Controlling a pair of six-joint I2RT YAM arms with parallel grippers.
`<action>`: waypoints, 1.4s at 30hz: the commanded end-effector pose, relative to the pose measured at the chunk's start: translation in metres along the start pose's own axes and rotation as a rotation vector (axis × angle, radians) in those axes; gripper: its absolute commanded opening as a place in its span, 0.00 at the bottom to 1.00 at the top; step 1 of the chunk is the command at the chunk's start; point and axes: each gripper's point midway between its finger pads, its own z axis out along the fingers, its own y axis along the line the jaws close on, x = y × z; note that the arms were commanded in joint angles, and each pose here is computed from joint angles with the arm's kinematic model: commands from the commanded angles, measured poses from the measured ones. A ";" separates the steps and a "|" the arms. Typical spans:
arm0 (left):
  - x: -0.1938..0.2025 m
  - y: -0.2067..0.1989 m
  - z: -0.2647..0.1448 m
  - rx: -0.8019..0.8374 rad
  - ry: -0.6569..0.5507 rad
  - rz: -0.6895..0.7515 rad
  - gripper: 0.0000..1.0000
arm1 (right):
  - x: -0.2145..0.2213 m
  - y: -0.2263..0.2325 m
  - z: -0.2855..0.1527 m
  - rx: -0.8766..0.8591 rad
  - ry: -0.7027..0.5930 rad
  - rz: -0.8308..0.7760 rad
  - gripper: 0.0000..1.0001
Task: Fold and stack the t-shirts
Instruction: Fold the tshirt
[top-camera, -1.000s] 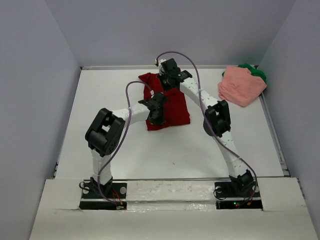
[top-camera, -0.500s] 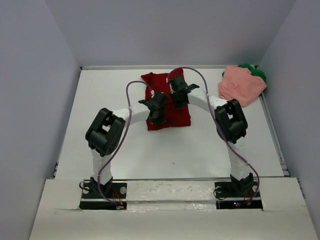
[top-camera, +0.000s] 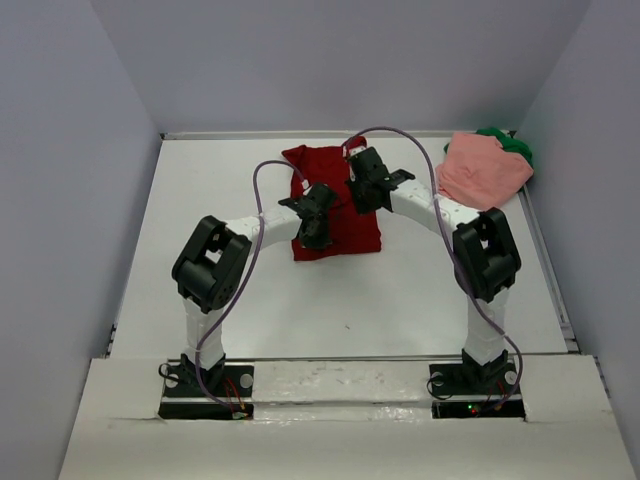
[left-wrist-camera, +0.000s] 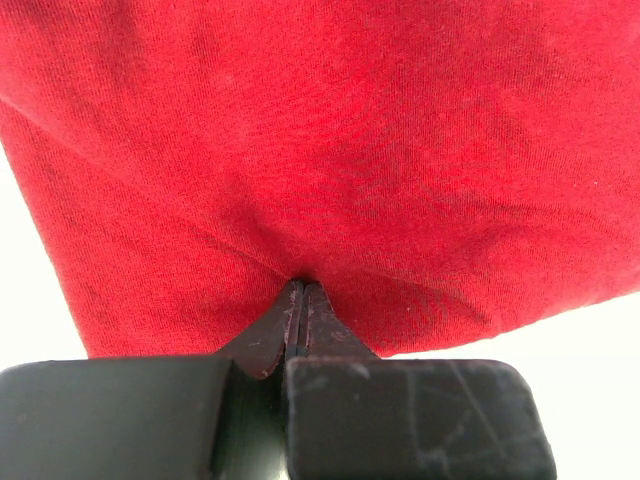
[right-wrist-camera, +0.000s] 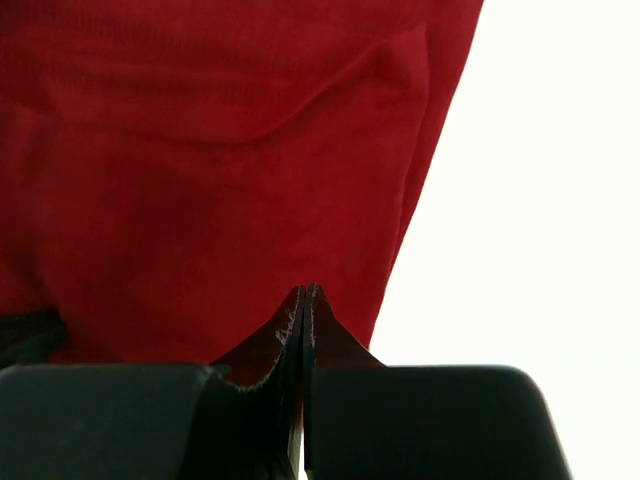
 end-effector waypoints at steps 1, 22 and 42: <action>-0.008 0.006 -0.013 -0.046 -0.020 0.020 0.00 | 0.001 0.014 -0.032 -0.023 -0.044 0.039 0.00; -0.089 -0.006 -0.030 -0.045 -0.131 0.019 0.00 | 0.080 0.032 -0.026 -0.051 0.053 0.062 0.00; -0.108 0.049 0.016 -0.186 -0.105 -0.061 0.00 | 0.093 0.038 -0.012 -0.065 0.099 0.067 0.00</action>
